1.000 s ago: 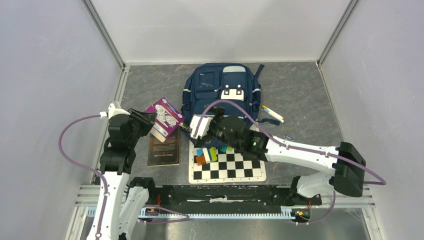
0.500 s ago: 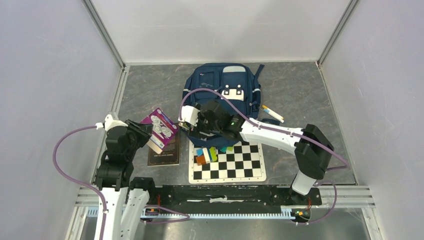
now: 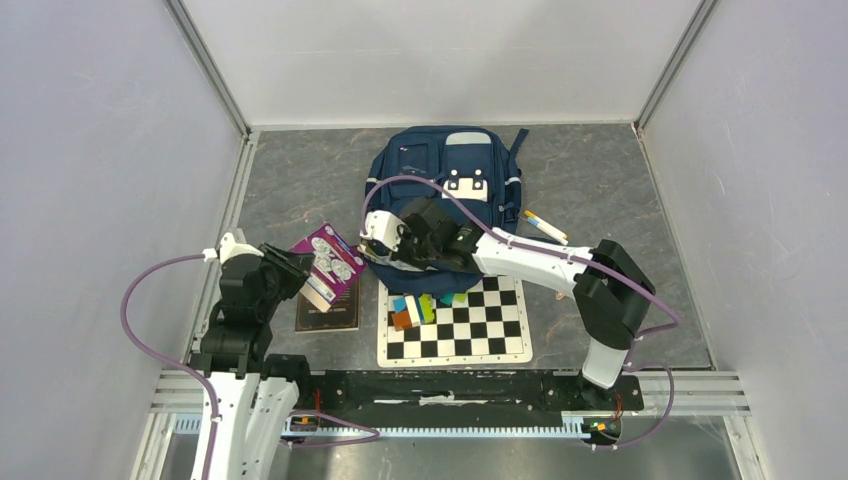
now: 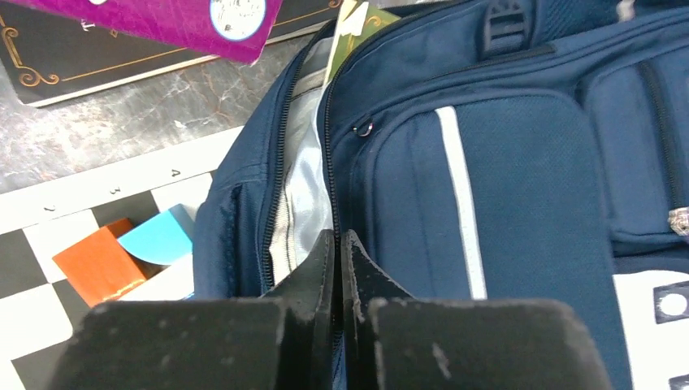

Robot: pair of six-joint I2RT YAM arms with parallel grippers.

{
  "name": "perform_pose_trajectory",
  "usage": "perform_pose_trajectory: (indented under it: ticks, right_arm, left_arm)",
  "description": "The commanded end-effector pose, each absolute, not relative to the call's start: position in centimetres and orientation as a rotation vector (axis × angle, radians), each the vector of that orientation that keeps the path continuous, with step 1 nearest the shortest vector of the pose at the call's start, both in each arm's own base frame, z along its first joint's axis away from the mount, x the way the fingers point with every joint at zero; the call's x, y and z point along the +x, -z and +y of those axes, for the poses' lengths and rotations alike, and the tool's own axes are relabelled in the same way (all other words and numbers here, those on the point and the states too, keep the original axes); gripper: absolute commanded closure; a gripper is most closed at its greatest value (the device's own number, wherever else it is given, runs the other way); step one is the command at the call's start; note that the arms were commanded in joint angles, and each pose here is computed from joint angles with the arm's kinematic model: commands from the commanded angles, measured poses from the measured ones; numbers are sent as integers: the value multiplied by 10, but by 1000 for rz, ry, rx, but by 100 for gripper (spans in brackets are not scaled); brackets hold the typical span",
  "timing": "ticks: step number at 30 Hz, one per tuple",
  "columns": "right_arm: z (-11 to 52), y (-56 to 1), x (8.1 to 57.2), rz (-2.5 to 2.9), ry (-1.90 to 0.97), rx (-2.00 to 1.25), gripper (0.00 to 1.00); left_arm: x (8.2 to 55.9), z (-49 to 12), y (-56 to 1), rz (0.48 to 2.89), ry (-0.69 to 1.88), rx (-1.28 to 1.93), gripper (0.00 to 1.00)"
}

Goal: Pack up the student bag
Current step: Place the book in the student bag.

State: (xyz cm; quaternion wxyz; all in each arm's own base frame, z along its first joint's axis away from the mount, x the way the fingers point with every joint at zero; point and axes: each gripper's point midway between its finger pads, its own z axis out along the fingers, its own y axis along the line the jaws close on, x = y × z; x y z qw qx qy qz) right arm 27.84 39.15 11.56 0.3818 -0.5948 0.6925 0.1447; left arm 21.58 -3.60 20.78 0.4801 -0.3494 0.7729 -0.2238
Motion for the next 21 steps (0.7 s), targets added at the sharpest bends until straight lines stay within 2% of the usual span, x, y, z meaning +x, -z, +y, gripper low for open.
perform_pose_trajectory:
  ticks: [1, 6, 10, 21]
  right_arm:
    - [402, -182, 303, 1677, -322, -1382, 100]
    - [390, -291, 331, 1553, -244, -1066, 100]
    - [376, -347, 341, 1480, -226, -864, 100]
    - [361, -398, 333, 1349, -347, -621, 100]
  left_arm:
    - [229, -51, -248, 1751, 704, -781, 98]
    - [240, -85, -246, 1830, 888, -669, 98]
    - [248, -96, -248, 1838, 973, -665, 98]
    - [261, -114, -231, 1682, 1204, -885, 98]
